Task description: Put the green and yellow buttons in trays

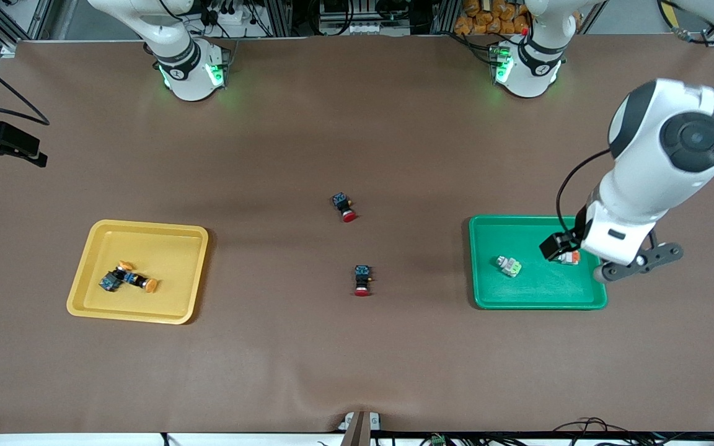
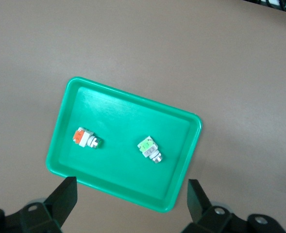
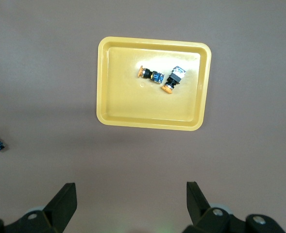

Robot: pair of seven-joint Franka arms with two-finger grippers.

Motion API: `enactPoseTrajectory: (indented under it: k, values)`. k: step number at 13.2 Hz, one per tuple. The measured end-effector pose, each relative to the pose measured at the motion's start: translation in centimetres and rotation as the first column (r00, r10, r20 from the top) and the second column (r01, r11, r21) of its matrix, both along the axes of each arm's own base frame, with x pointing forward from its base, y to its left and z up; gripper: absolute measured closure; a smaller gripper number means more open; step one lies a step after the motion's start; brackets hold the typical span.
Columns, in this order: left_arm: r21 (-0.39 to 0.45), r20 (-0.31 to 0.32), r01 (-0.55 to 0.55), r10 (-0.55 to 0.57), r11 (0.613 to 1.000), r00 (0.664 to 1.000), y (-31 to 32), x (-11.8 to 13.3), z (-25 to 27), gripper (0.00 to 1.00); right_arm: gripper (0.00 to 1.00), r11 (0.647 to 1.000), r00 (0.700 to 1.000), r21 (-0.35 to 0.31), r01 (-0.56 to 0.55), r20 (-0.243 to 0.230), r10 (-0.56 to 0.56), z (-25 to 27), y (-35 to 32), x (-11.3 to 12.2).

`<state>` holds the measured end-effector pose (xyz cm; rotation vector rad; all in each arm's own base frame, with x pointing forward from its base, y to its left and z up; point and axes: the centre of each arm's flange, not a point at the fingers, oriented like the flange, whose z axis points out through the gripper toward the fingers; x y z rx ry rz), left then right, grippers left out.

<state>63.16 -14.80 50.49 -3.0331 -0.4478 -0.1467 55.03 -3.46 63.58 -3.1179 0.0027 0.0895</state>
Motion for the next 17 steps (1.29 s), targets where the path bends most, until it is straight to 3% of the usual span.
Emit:
enactPoseTrajectory:
  k: [6, 9, 17]
  values:
    - [-0.018, -0.023, 0.075, -0.076, 0.997, 0.997, 0.0, -2.0, 6.3, 0.0, 0.0, 1.0, 1.0, 0.0, -0.006, 0.006, 0.006, 0.1, 0.4, 0.1]
    - [0.019, -0.047, 0.156, -0.155, 0.988, 0.987, 1.1, -3.8, 9.0, 0.0, 0.0, 1.0, 1.0, 0.0, -0.007, 0.007, 0.007, 0.1, 0.4, 0.1]
    - [-0.045, -0.142, 0.153, -0.158, 0.987, 0.977, 8.4, -7.5, 11.4, 0.0, 0.0, 1.0, 1.0, 0.0, -0.006, 0.007, 0.006, 0.1, 0.3, 0.1]
